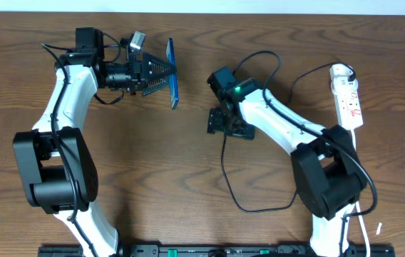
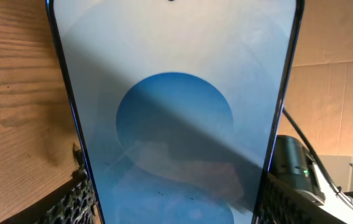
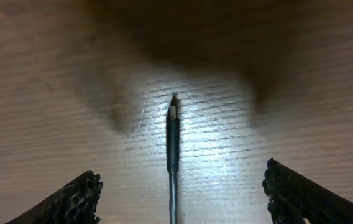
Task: Plug charger to phone and switch on socket
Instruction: 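Lower the open right gripper around the USB-C plug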
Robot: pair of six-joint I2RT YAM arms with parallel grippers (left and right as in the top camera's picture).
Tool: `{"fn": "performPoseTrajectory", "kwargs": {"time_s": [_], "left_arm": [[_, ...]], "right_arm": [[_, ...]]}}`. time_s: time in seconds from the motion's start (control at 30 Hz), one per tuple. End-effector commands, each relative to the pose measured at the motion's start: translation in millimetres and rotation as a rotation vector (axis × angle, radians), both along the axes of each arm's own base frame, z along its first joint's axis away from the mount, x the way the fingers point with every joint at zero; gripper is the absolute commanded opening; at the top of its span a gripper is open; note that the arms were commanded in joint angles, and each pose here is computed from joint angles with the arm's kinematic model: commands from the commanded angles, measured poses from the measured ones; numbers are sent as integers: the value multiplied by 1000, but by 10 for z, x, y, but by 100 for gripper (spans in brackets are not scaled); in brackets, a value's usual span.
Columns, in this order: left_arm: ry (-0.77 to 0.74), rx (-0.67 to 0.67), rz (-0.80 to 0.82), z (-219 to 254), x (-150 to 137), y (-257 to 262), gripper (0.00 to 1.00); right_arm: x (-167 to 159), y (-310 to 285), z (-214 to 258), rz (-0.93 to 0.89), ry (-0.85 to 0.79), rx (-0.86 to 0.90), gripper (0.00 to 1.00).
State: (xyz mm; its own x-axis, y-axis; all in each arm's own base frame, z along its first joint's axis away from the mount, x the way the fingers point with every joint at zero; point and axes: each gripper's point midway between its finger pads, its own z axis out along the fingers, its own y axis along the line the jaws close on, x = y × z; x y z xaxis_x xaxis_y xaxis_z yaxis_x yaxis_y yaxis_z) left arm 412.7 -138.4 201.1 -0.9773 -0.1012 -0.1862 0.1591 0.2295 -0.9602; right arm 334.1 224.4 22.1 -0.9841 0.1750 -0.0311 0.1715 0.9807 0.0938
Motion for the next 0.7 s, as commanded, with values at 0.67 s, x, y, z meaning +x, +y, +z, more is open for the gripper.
{"fn": "performPoseTrajectory", "kwargs": {"time_s": [0.67], "left_arm": [[-45, -40, -13, 164, -52, 3, 7]], "right_arm": [[91, -14, -27, -55, -43, -42, 79]]}}
